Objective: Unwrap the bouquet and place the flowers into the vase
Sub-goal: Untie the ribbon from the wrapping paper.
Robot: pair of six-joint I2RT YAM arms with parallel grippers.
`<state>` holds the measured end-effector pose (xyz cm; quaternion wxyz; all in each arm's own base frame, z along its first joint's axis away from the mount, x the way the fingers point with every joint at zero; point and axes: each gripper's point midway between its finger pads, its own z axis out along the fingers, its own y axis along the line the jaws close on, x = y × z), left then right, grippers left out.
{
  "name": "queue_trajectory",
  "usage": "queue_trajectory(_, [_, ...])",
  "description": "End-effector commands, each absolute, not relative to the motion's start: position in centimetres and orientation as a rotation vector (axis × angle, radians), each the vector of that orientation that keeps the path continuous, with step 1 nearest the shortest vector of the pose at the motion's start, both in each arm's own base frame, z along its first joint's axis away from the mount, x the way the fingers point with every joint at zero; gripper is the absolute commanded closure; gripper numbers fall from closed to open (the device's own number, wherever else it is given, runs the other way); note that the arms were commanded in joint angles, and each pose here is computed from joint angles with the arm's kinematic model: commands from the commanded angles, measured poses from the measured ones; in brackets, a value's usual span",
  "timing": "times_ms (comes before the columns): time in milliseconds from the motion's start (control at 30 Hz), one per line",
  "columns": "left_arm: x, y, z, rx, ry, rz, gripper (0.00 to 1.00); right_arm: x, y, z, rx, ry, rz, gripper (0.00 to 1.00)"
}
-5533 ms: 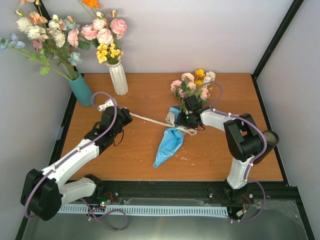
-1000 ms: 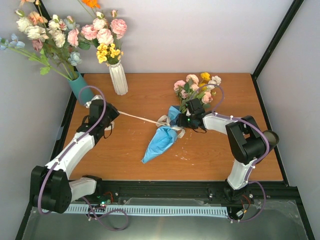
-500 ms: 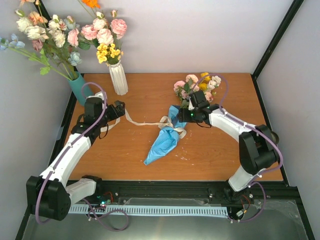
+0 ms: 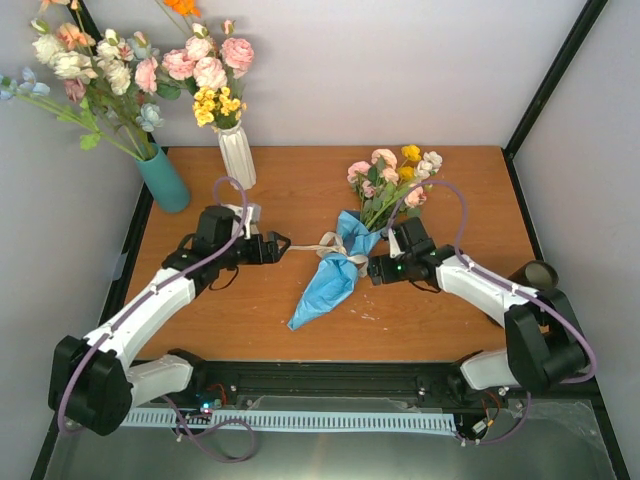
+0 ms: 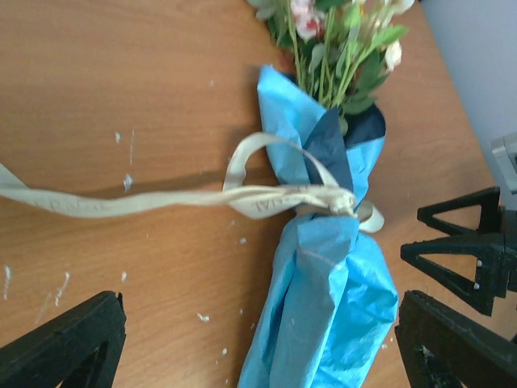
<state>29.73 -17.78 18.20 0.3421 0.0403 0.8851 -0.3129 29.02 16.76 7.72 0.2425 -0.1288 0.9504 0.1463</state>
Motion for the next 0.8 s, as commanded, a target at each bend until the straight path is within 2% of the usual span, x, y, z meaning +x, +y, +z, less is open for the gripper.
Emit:
queue_trajectory(0, [28.5,-19.5,16.6,0.216,2.347,-0.892,0.09,29.9,17.6,7.3,-0.455,2.542,0.369,0.12])
queue_trajectory(333, [27.4,-21.9,13.5,0.3,2.432,-0.942,0.1,32.3,19.0,5.0,-0.565,2.536,0.293,0.16])
queue_trajectory(600, [27.1,-22.2,12.6,0.326,2.446,-0.958,0.11,33.3,21.3,4.8,-0.698,2.445,0.369,0.28])
queue_trajectory(667, [27.1,-22.3,12.3,0.334,2.451,-0.966,0.12,33.3,21.6,4.4,-0.726,2.449,0.373,0.34])
queue_trajectory(767, [27.1,-22.5,12.0,0.335,2.457,-0.973,0.13,33.3,21.9,4.0,-0.757,2.454,0.381,0.54])
